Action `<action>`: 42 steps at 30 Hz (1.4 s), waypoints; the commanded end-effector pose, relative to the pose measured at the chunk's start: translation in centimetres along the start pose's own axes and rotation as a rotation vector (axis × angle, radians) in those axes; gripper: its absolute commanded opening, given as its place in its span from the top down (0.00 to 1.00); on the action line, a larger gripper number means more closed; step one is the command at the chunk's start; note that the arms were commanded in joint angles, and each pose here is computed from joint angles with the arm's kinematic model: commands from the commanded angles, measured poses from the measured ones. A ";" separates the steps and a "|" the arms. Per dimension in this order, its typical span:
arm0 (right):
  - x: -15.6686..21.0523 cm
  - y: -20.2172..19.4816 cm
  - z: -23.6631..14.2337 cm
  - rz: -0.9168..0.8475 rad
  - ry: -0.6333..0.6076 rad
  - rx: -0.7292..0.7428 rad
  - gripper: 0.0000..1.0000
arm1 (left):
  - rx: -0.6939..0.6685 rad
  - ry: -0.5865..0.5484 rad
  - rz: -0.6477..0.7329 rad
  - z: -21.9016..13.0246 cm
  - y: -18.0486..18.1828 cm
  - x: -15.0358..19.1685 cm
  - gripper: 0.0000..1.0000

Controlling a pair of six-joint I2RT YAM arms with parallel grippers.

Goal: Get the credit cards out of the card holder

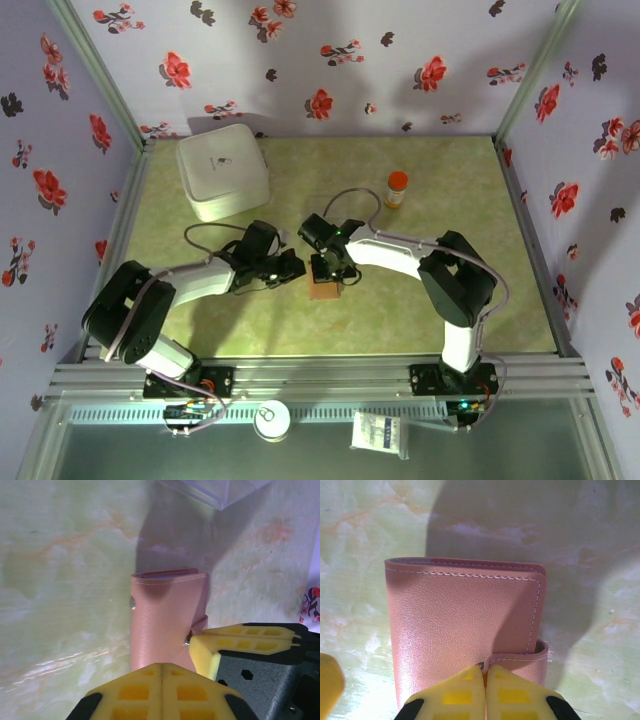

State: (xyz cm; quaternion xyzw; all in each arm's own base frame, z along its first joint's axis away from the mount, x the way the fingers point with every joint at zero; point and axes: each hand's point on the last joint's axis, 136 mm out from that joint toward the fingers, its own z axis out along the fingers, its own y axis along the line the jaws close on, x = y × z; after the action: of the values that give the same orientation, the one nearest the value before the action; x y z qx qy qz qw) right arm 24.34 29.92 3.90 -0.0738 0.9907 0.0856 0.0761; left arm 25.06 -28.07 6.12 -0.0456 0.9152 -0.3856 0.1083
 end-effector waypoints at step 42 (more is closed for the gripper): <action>-0.1 -4.3 1.0 0.085 -0.012 0.016 0.80 | -0.005 0.051 0.014 1.6 -1.4 0.7 1.00</action>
State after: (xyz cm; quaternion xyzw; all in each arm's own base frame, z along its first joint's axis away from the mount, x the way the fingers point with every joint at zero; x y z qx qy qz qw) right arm 24.83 26.12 2.98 -0.0331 0.9924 0.0867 0.0807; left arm 24.86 -29.96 4.80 -0.0342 0.9219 -0.3763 0.0852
